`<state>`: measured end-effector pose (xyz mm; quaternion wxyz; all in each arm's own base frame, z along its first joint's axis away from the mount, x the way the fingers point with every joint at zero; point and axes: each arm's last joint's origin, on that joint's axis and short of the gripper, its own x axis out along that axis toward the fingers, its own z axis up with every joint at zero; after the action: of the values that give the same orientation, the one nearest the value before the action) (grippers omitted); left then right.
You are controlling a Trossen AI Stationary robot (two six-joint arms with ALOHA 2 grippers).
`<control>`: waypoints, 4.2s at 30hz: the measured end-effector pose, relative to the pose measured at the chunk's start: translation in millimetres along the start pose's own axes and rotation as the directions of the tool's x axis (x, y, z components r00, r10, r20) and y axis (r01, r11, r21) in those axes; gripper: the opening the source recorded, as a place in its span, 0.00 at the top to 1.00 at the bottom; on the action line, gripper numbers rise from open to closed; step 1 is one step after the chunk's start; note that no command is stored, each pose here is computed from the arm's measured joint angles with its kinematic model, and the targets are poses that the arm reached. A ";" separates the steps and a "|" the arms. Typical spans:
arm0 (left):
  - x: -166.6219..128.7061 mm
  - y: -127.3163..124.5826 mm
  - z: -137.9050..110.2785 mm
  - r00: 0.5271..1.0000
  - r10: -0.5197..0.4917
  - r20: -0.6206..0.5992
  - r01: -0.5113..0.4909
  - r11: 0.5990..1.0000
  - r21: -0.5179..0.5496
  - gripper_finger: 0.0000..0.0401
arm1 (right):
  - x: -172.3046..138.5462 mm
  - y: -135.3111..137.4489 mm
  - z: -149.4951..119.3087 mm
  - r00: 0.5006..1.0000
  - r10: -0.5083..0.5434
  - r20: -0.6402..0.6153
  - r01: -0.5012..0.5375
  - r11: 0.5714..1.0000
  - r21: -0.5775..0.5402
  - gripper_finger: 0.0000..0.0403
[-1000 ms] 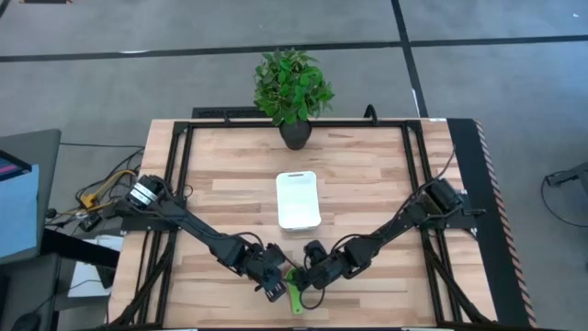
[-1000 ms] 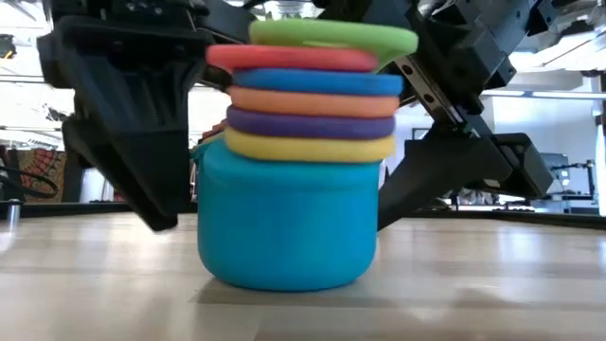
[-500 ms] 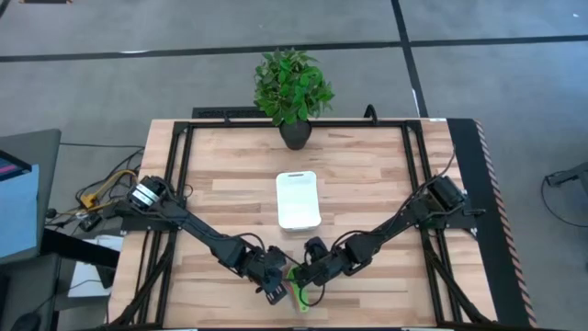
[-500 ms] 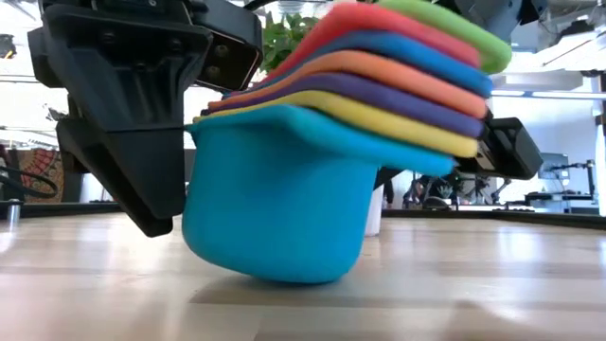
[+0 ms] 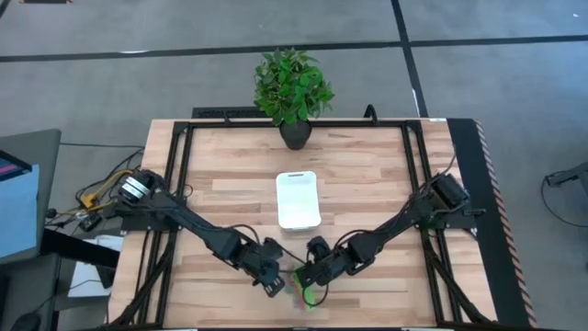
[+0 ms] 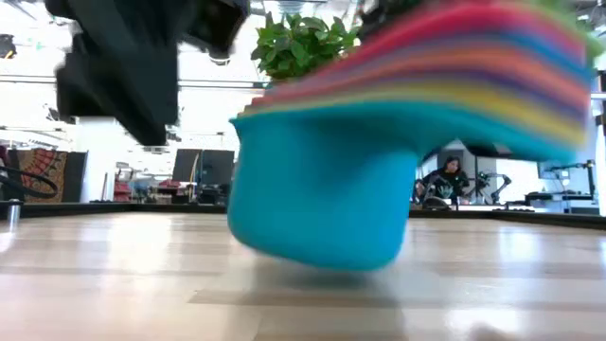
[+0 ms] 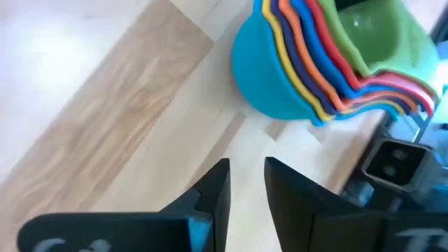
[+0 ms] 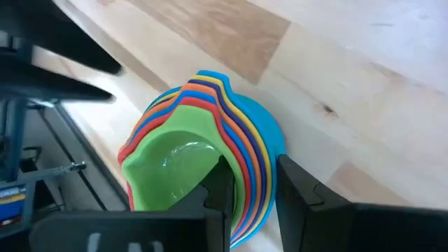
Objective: Nest measuring cups in basket
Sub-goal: Put the nested measuring cups into the white bin, then return to Home Position
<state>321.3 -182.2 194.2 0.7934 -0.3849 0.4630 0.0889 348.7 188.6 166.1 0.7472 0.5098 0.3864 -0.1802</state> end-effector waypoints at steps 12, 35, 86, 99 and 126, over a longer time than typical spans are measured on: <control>-122.2 4.5 11.4 0.951 0.023 0.310 -0.022 1.000 -0.007 0.86 | -58.7 15.6 13.3 0.997 0.041 0.063 -0.041 0.999 -0.008 0.80; -165.9 30.1 11.1 0.891 0.165 0.424 -0.128 0.985 -0.115 0.86 | -124.2 25.3 79.6 0.959 0.156 0.235 -0.135 0.985 -0.103 0.80; -166.4 33.4 0.8 0.913 0.196 0.358 -0.142 0.975 -0.173 0.86 | -60.5 -51.5 217.3 0.928 -0.222 0.298 0.219 0.975 0.042 0.80; -167.4 32.0 -4.5 0.908 0.193 0.372 -0.133 0.974 -0.181 0.86 | -22.8 -67.0 219.2 0.941 -0.263 0.212 0.258 0.965 0.053 0.78; -168.6 40.7 54.2 0.723 0.259 0.640 -0.334 0.943 -0.004 0.87 | -220.0 -6.7 170.9 0.898 0.232 0.374 -0.022 0.872 -0.489 0.46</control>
<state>243.5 -80.3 323.0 0.8980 -0.2083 0.2291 0.3125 271.5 4.4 360.5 0.9245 0.2858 0.2127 -0.1355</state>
